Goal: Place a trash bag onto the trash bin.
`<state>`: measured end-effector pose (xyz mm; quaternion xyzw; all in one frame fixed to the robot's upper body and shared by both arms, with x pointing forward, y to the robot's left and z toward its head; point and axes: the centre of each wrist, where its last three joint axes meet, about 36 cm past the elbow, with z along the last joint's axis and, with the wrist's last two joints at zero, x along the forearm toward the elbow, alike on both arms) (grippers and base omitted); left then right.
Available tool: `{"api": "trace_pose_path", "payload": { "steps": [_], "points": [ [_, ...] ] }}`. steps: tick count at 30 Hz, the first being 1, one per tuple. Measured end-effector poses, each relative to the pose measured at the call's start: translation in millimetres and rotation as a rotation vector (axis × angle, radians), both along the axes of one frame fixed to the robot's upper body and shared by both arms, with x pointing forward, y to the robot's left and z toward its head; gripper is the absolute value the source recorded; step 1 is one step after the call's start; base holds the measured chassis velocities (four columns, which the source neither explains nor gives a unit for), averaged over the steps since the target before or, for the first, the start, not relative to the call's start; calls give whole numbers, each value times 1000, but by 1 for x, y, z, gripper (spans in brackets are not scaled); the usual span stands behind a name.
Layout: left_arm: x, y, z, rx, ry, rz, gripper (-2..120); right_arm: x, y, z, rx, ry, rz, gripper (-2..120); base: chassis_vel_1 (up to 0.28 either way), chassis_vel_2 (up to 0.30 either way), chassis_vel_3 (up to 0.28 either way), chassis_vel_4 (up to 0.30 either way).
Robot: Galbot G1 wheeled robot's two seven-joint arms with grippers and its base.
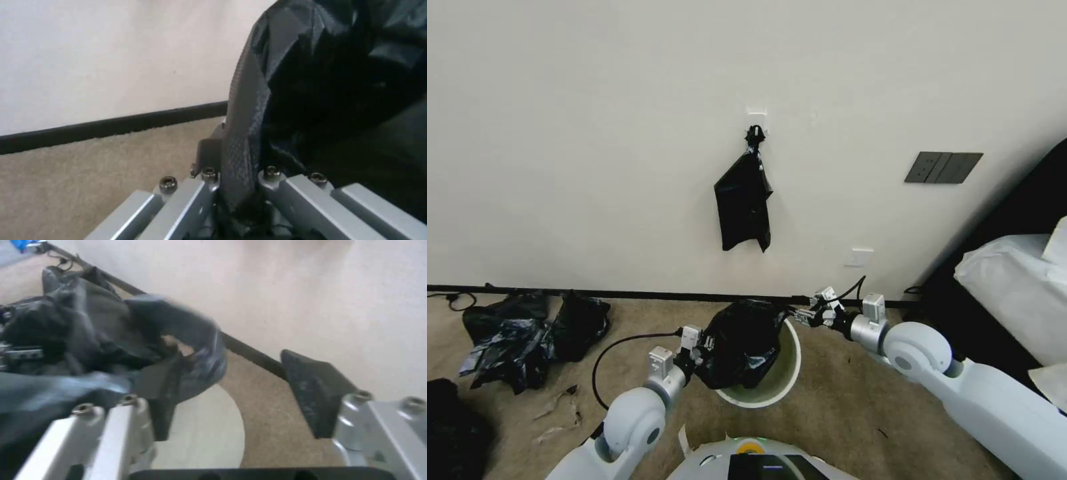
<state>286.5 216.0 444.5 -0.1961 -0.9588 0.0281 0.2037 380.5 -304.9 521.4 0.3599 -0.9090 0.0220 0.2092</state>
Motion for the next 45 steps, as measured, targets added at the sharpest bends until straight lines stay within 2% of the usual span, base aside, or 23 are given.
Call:
{"api": "trace_pose_path", "payload": {
  "steps": [1, 5, 6, 7, 9, 11, 14, 19, 24, 29, 31, 34, 35, 37, 39, 43, 45],
  "points": [
    [0, 0, 0, 0, 0, 0, 1, 0, 0, 0, 0, 0, 0, 61, 0, 0, 0, 0],
    [7, 2, -1, 0, 3, 13, 1, 3, -5, 2, -16, -21, 28, 79, 0, 0, 0, 0],
    [7, 2, -1, 0, 3, 13, 1, 3, -5, 2, -16, -21, 28, 79, 0, 0, 0, 0],
    [9, 2, -1, -1, 4, 21, 1, 3, -6, 3, -16, -29, 20, 86, 0, 0, 0, 0],
    [10, 2, -2, -3, 6, 26, 1, 3, -6, 3, -12, -33, 11, 89, 0, 0, 0, 0],
    [13, 1, -2, -17, 16, 53, 1, -4, 1, 13, 40, -30, -41, 98, 0, 0, 0, 0],
    [14, 0, -2, -28, 26, 82, 1, -17, 9, 22, 99, -8, -84, 100, 0, 0, 0, 0],
    [16, -9, -1, -59, 54, 132, 1, -58, 40, 35, 230, 85, -163, 100, 0, 0, 0, 0],
    [17, -17, 4, -73, 56, 127, 1, -80, 62, 30, 293, 153, -196, 100, 0, 0, 0, 0],
    [15, -17, 6, -69, 53, 125, 1, -83, 68, 26, 311, 172, -196, 100, 0, 0, 0, 0],
    [15, -16, 6, -67, 53, 127, 1, -84, 69, 24, 314, 177, -194, 99, 0, 0, 0, 0],
    [12, -16, 6, -66, 59, 127, 1, -83, 72, 22, 318, 186, -184, 88, 0, 0, 0, 0],
    [12, -16, 6, -66, 59, 127, 1, -83, 72, 22, 318, 186, -184, 88, 0, 0, 0, 0],
    [11, -16, 6, -66, 59, 127, 1, -82, 73, 21, 316, 186, -181, 78, 0, 0, 0, 0],
    [11, -16, 6, -67, 59, 126, 1, -82, 73, 21, 314, 185, -181, 75, 0, 0, 0, 0],
    [9, -17, 8, -68, 55, 117, 1, -79, 72, 18, 305, 191, -191, 54, 0, 0, 0, 0],
    [9, -17, 9, -68, 55, 114, 1, -79, 72, 17, 303, 194, -191, 51, 0, 0, 0, 0]
  ]
}}
